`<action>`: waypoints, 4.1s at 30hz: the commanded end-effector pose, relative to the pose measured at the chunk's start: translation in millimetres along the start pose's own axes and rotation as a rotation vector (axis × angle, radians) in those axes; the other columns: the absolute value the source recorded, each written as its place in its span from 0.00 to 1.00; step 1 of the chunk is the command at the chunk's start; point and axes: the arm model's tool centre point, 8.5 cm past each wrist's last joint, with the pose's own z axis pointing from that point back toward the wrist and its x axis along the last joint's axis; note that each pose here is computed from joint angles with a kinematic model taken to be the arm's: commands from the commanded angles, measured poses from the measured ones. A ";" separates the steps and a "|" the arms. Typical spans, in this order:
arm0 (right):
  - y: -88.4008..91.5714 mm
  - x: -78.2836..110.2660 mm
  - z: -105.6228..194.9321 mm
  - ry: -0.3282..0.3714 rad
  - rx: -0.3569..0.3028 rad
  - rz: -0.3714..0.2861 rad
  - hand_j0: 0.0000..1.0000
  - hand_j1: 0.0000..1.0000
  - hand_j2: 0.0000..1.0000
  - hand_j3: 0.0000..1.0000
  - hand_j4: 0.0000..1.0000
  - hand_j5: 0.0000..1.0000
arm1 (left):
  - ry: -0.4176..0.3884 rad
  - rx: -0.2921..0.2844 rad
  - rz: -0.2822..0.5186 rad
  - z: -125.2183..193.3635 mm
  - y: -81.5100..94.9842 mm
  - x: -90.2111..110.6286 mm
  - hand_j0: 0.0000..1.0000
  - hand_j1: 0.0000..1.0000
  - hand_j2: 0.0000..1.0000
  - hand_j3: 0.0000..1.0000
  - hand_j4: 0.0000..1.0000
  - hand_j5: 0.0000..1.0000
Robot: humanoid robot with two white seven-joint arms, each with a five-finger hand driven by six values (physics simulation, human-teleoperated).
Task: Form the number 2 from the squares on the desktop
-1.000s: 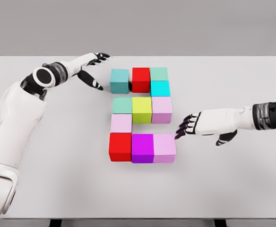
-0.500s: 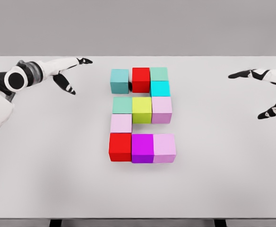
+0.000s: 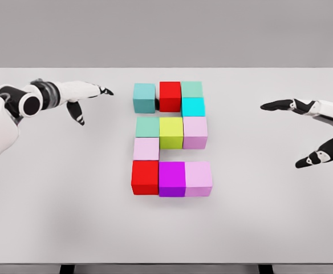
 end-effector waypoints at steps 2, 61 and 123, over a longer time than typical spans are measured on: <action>2.5 3.7 -1.8 -0.013 0.003 -0.012 1.00 1.00 1.00 1.00 1.00 1.00 | -0.024 -0.029 -0.099 -4.6 -6.1 8.0 1.00 1.00 1.00 1.00 1.00 1.00; -6.6 24.5 -27.0 -0.146 -0.031 0.036 1.00 1.00 1.00 1.00 1.00 1.00 | -0.109 -0.113 -0.201 -8.4 13.6 36.0 1.00 1.00 1.00 1.00 1.00 1.00; 7.6 10.9 -45.4 -0.154 -0.084 -0.049 1.00 1.00 1.00 1.00 1.00 1.00 | -0.125 -0.107 -0.211 -22.3 22.8 54.0 1.00 1.00 1.00 1.00 1.00 1.00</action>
